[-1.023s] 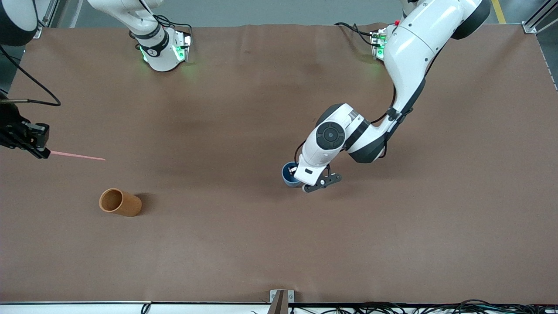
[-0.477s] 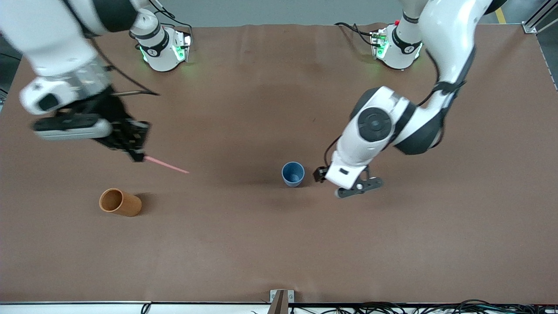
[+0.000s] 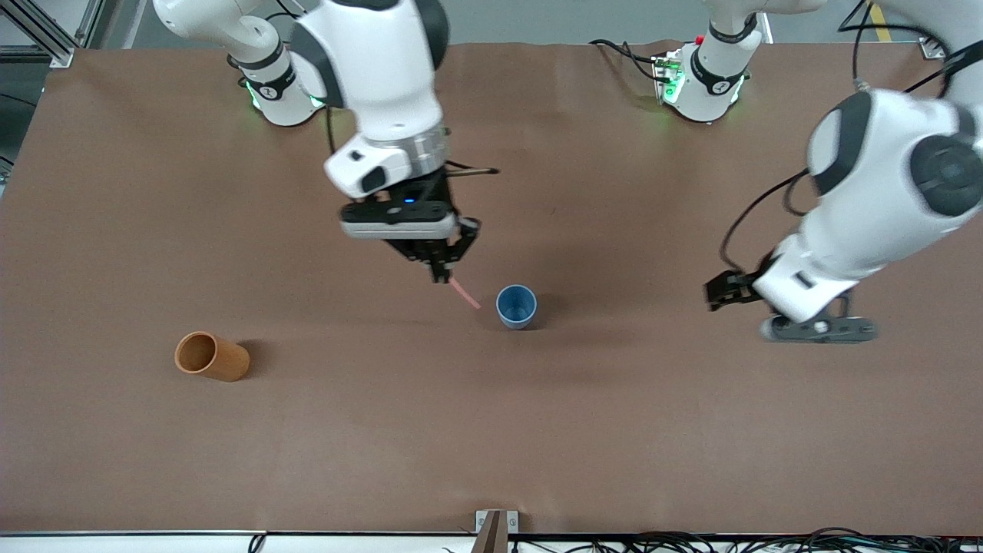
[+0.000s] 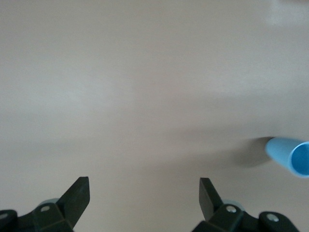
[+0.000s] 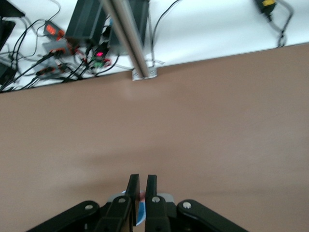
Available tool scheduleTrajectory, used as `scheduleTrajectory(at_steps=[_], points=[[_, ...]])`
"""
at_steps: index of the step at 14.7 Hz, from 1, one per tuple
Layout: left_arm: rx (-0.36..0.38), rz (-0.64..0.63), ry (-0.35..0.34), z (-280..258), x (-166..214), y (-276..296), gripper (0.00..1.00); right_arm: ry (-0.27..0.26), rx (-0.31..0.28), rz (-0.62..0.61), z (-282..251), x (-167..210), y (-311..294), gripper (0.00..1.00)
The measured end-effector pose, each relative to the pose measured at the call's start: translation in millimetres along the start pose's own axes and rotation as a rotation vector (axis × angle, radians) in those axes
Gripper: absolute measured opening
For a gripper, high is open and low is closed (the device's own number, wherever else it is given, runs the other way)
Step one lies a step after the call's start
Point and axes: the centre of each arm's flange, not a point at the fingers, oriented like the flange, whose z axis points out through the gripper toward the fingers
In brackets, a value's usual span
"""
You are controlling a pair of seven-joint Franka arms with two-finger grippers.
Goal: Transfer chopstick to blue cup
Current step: 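Lower the pink stick into the blue cup with the right gripper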
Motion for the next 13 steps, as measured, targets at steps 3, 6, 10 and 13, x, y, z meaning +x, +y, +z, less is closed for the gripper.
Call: scheduleTrajectory(at_steps=[3, 6, 10, 13], points=[[0.017, 0.039, 0.002, -56, -15, -30, 1.0, -0.014, 0.003, 0.011, 21, -26, -33, 0.09], [0.02, 0.032, 0.022, -112, -32, -38, 1.0, -0.028, -0.003, -0.008, 36, -42, -47, 0.09], [-0.006, 0.036, 0.04, -151, -60, -33, 1.0, -0.02, -0.032, -0.043, 51, -53, -52, 0.09], [-0.015, 0.041, 0.024, -144, -61, -29, 1.0, -0.01, -0.056, -0.069, 64, -60, -55, 0.09]])
